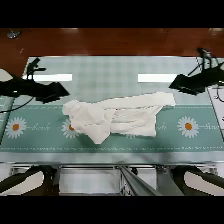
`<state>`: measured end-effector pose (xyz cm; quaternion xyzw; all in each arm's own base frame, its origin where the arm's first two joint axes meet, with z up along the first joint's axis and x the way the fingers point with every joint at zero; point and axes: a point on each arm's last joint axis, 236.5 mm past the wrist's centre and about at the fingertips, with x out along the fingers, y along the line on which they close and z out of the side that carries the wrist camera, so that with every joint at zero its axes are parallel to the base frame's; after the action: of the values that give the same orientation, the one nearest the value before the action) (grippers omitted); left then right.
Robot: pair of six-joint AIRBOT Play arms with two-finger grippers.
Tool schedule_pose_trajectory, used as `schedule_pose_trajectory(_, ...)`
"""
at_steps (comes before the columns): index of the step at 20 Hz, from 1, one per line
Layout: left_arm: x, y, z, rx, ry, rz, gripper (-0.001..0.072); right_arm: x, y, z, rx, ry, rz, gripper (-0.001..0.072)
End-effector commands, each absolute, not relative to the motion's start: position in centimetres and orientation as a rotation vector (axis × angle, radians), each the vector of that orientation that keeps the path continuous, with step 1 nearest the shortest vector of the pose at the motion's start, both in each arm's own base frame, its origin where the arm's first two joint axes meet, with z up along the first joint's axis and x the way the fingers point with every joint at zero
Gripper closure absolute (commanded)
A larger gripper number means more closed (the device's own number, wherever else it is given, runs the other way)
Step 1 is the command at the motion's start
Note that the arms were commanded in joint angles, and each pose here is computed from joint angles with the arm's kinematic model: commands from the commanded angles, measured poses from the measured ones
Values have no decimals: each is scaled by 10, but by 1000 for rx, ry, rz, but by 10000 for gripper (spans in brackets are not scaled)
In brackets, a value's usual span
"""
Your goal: Fold the shirts.
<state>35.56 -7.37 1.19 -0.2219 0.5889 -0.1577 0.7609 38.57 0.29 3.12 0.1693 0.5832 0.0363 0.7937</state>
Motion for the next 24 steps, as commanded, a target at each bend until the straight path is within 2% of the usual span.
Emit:
schedule_pose_trajectory(1, 317, -13, 7, -507, 1331, -151, 5, 341, -73, 26, 398, 1307, -95, 96)
schedule_pose_trajectory(2, 298, -30, -1, -619, 1341, -177, 5, 328, -80, 14, 484, 1283, -131, 96)
schedule_pose_trajectory(4, 259, -91, -14, -786, 1359, -353, 6, 309, -67, -14, 644, 1238, -134, 96)
schedule_pose_trajectory(6, 217, -143, -32, -868, 1410, -467, 6, 291, -38, -37, 708, 1243, -74, 97)
schedule_pose_trajectory(8, 192, -179, -51, -879, 1447, -507, 6, 275, -13, -54, 732, 1284, -19, 97)
schedule_pose_trajectory(10, 190, -205, -63, -849, 1424, -516, 6, 265, 0, -64, 726, 1325, 7, 97)
schedule_pose_trajectory(14, 219, -232, -71, -854, 1301, -443, 7, 263, 19, -65, 681, 1356, 65, 97)
schedule_pose_trajectory(16, 222, -241, -75, -840, 1308, -443, 12, 266, 26, -66, 662, 1352, 76, 97)
schedule_pose_trajectory(17, 221, -247, -75, -821, 1321, -466, 128, 270, 27, -66, 663, 1340, 66, 97)
schedule_pose_trajectory(18, 221, -254, -72, -798, 1331, -506, 509, 274, 28, -66, 663, 1326, 58, 97)
schedule_pose_trajectory(19, 223, -259, -65, -767, 1320, -557, 681, 279, 30, -65, 665, 1310, 48, 96)
schedule_pose_trajectory(21, 237, -267, -39, -725, 1260, -657, 682, 291, 36, -61, 677, 1260, 53, 97)
schedule_pose_trajectory(24, 274, -260, -1, -738, 1154, -698, 682, 301, 55, -65, 704, 1270, 91, 97)
